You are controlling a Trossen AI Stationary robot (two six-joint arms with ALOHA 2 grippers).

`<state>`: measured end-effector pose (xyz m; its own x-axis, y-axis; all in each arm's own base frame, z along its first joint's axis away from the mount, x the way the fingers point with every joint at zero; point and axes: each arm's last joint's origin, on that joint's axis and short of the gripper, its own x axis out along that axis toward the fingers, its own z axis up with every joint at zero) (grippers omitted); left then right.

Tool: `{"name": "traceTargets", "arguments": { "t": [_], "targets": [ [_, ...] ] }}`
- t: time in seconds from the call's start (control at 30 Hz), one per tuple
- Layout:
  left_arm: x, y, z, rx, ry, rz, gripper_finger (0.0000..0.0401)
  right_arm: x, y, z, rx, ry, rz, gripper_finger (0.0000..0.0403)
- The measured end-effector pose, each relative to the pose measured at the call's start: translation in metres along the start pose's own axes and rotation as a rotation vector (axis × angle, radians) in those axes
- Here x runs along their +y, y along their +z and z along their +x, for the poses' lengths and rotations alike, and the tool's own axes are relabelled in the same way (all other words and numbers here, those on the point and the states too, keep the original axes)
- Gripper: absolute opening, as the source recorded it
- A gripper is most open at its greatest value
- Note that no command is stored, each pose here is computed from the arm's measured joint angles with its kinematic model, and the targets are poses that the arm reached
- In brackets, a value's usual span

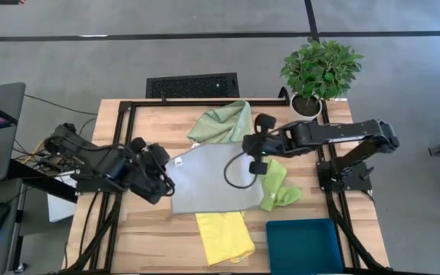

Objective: Fold microfiber towels
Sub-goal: Fold the gray towel

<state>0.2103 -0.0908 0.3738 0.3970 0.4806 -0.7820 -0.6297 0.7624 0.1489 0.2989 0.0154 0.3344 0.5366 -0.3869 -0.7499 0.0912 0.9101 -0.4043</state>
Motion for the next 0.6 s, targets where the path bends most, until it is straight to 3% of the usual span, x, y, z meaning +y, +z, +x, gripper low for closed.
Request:
{"name": "traceTargets", "arguments": {
  "t": [0.33,0.6],
  "targets": [
    [-0.003,-0.018,0.026,0.076,0.082,0.109,0.0000,0.004,0.003,0.039,0.097,-0.008,-0.057,0.0006],
    [-0.013,-0.035,0.045,0.168,0.033,0.106,0.0000,0.028,-0.003,0.050,0.210,0.027,-0.095,0.0006]
  ]
}}
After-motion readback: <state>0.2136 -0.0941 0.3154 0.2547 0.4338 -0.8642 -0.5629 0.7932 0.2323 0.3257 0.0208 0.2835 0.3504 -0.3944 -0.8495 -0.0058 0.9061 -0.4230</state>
